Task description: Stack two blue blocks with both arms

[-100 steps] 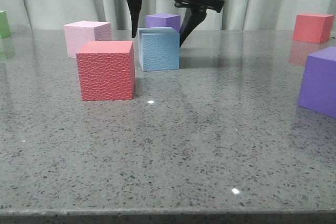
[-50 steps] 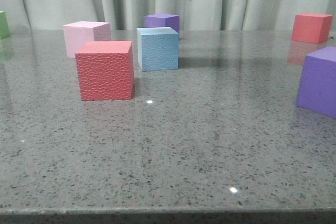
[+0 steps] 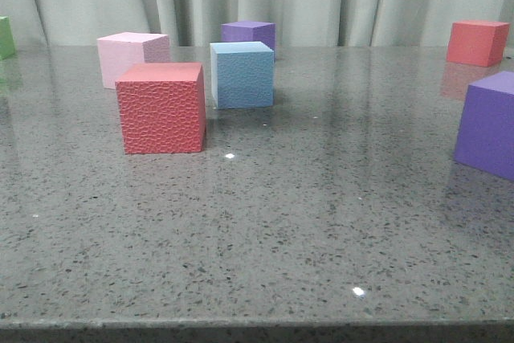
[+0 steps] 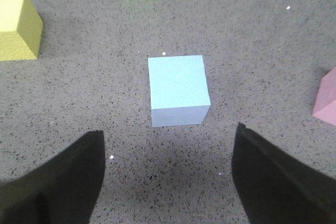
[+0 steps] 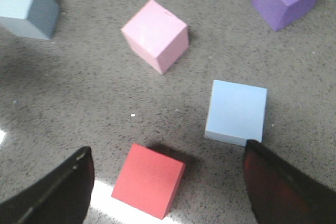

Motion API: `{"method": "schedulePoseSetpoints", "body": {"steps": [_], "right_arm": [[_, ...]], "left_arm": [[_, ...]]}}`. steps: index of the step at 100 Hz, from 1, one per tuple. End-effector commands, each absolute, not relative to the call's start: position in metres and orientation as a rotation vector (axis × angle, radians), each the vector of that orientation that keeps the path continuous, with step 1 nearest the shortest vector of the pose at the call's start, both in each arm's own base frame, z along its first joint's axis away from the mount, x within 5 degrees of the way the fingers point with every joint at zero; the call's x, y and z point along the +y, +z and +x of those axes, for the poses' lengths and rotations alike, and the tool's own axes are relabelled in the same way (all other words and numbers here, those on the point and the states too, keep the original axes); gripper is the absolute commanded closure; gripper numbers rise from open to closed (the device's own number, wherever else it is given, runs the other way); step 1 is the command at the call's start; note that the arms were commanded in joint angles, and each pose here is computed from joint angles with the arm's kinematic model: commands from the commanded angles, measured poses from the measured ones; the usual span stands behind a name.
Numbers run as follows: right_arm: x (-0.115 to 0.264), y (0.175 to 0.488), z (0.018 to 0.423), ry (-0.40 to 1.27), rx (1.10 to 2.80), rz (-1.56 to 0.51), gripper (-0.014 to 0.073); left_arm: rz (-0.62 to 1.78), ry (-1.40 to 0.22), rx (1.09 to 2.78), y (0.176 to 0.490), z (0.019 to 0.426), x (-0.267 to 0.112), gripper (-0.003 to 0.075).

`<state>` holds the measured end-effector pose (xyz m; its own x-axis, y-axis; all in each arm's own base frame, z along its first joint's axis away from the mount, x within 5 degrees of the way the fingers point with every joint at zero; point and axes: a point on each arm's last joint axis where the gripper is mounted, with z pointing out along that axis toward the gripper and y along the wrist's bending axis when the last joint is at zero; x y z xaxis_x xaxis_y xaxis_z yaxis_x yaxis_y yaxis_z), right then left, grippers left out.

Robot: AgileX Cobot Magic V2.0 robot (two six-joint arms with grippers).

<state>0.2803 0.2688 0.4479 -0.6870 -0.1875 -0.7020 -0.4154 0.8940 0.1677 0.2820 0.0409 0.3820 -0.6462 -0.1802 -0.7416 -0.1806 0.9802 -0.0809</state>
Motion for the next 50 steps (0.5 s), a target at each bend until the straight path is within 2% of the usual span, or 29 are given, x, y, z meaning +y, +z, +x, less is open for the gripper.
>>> {"method": "schedulePoseSetpoints", "body": {"steps": [1, 27, 50], "right_arm": [[0.248, 0.484, 0.26, 0.45, 2.177, -0.406, 0.0016], [0.216, 0.483, 0.226, 0.522, 2.085, -0.398, 0.0016], [0.186, 0.464, 0.196, 0.539, 2.061, -0.416, 0.0016]], "left_arm": [[-0.259, -0.011, 2.231, 0.398, 0.295, 0.043, 0.0236], [-0.275, -0.045, 2.268, 0.389, 0.333, 0.047, 0.0236], [-0.233, -0.038, 2.298, 0.378, 0.358, 0.05, 0.0213]]}}
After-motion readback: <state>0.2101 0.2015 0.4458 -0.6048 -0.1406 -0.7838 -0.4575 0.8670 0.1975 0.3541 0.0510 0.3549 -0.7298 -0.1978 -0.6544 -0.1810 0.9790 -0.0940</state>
